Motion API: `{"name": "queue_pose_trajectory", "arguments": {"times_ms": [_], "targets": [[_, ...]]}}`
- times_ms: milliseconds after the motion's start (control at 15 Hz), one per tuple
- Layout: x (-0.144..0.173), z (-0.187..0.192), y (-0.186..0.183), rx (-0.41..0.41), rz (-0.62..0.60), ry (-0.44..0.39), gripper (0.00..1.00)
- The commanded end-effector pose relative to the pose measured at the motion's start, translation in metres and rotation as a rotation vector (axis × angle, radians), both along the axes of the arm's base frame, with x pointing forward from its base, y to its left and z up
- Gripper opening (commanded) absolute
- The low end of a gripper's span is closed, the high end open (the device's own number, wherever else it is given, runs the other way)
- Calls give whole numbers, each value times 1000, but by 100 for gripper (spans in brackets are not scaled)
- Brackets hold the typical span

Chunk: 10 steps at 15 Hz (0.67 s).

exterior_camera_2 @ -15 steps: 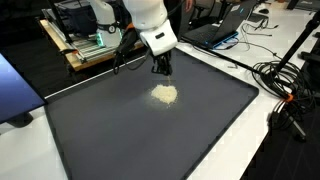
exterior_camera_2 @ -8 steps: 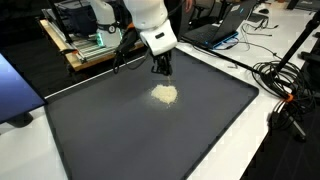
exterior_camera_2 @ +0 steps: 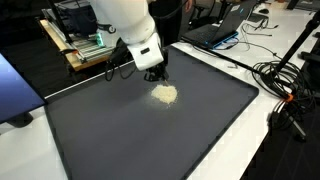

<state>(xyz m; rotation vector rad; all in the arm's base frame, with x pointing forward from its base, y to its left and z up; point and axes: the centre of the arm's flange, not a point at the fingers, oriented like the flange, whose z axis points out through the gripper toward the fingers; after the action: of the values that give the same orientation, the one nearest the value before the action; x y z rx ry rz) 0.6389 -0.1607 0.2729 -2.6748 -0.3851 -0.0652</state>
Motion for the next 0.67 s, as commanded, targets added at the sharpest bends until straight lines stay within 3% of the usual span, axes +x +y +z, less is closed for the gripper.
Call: {"name": "queue_pose_trajectory", "arguments": {"times_ms": [0,600], "targets": [[25,-12,-21,95,-53,24,3],[58,-48,-60,258,-113,95,3]]}}
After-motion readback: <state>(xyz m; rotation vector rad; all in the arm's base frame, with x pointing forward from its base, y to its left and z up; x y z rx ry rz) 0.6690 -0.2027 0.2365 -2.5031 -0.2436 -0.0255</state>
